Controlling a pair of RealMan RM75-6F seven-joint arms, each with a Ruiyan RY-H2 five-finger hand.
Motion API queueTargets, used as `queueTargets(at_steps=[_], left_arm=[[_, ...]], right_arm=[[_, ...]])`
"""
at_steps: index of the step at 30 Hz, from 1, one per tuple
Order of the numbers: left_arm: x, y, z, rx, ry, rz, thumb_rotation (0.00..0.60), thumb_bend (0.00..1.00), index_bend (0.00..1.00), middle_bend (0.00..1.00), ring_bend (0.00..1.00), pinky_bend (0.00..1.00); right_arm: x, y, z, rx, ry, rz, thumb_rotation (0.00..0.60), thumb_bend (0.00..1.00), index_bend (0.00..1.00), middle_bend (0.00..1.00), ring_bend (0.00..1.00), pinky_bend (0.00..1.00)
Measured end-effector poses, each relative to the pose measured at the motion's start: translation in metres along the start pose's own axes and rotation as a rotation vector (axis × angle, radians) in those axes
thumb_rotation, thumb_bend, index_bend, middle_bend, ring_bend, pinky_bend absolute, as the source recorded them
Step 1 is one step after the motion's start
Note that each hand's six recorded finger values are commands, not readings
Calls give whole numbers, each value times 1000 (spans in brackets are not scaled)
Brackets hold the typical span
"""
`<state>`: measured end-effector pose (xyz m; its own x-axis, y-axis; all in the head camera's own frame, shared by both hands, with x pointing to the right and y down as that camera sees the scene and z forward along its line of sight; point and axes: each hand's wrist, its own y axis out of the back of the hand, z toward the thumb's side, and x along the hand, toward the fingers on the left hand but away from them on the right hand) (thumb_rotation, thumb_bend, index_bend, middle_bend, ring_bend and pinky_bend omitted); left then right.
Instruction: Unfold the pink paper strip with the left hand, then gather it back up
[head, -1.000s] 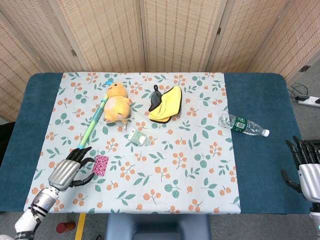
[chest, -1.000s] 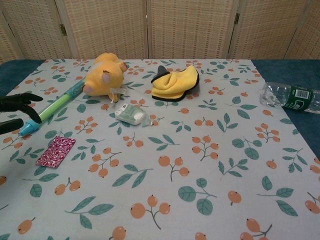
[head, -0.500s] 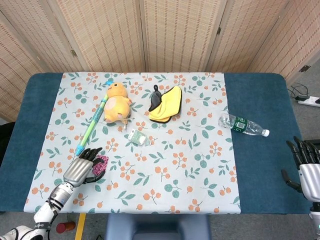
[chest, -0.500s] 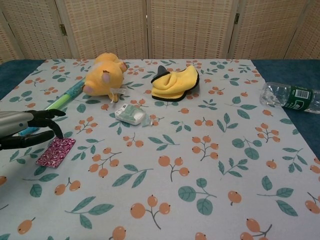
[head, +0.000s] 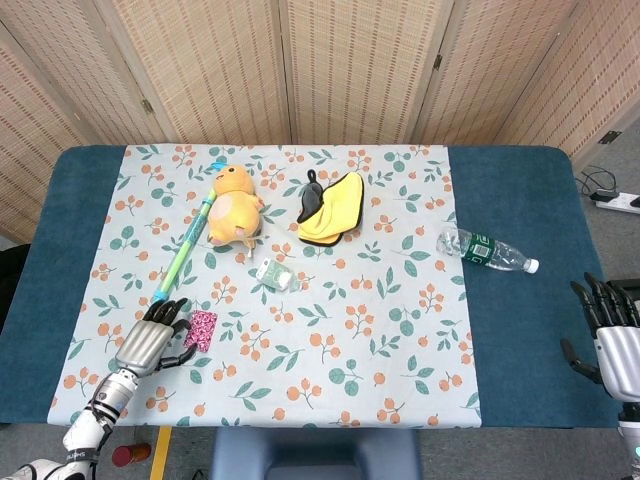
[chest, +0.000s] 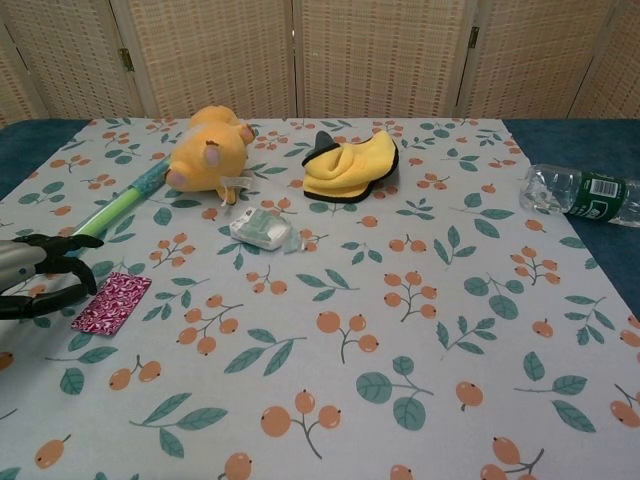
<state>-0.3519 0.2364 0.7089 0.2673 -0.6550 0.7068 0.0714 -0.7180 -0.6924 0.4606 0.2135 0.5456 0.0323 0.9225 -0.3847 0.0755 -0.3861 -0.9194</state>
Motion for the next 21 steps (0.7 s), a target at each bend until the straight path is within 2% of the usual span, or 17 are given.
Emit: queueTargets(at_steps=[21], left_arm=[[5,-11,8,39,-1,-4,24,366,331,0,0,0]], right_arm=[[2,0,-3,-5,-10,8,600,398,0,0,0,0]])
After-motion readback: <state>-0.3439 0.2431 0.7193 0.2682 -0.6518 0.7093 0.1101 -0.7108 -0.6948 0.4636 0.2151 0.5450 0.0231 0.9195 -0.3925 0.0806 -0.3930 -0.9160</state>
